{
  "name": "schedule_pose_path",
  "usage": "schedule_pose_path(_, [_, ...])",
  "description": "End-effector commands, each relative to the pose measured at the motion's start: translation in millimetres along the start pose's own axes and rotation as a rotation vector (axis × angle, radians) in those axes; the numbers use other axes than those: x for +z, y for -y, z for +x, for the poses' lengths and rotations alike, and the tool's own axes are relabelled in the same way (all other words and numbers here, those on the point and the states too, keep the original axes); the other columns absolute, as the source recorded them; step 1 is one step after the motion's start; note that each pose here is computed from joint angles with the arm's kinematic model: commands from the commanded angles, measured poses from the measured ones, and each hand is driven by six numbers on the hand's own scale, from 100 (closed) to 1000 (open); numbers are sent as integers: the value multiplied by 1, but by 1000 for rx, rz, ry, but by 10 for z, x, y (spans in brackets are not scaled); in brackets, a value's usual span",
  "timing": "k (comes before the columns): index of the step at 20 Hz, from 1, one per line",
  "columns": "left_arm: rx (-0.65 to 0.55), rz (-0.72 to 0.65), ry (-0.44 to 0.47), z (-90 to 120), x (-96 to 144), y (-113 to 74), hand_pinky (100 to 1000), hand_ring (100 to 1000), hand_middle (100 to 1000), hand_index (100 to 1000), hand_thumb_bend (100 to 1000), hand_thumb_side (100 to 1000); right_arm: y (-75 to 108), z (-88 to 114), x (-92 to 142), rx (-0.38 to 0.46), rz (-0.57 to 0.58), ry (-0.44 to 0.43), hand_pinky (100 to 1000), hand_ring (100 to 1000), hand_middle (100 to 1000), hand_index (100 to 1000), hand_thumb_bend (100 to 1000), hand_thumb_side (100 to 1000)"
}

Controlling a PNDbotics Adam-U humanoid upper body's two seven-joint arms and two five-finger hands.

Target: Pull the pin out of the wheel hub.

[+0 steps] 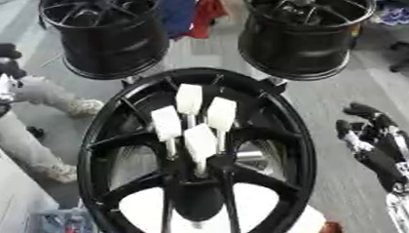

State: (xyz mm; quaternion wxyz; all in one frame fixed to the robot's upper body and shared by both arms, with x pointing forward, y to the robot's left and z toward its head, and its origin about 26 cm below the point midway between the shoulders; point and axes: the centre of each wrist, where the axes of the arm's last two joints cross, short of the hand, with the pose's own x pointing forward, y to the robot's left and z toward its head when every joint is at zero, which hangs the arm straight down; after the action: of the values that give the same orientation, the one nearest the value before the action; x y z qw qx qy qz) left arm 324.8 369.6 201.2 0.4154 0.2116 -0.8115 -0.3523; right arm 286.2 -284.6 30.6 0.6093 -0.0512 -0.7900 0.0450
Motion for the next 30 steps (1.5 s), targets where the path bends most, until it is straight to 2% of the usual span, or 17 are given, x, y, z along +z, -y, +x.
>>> schedule_pose_path(1, [-175,-179,97,166,-180,-367,613,639,713,817,195,525,54,51,-22,26,18,18,632,648,772,827,352,301])
schedule_pose_path(3, [-257,-318,164,278,-331,-459,634,654,726,822,213,525,50,47,-19,28,25,15,632,648,772,827,353,301])
schedule_pose_path(6, [-340,-518,258,441,-559,-456,669,685,748,834,236,514,51,41,-14,32,35,11,631,648,772,827,355,300])
schedule_pose_path(9, [-390,-689,351,598,-801,-321,689,698,755,836,255,508,59,33,-4,37,39,6,631,648,772,827,356,300])
schedule_pose_path(13, [-447,-903,452,776,-1097,-15,709,709,770,849,280,486,67,21,11,40,40,0,631,648,771,827,357,300])
schedule_pose_path(14, [-451,-942,474,812,-1158,60,708,709,771,849,265,449,66,18,13,39,41,-1,631,648,771,827,358,300])
schedule_pose_path(19, [-489,-1064,596,991,-1391,551,715,745,802,860,299,401,54,10,18,38,50,-4,631,648,771,827,359,300])
schedule_pose_path(22, [-527,-1109,623,1002,-1450,751,698,742,797,850,285,370,50,8,17,37,53,-5,631,648,771,827,360,299])
schedule_pose_path(26, [-566,-1166,616,896,-1451,925,651,718,775,826,250,329,53,6,17,38,54,-5,631,648,771,827,362,299])
schedule_pose_path(30, [-602,-1195,598,798,-1434,958,632,705,761,816,241,324,62,7,17,41,50,-4,631,648,771,827,362,299])
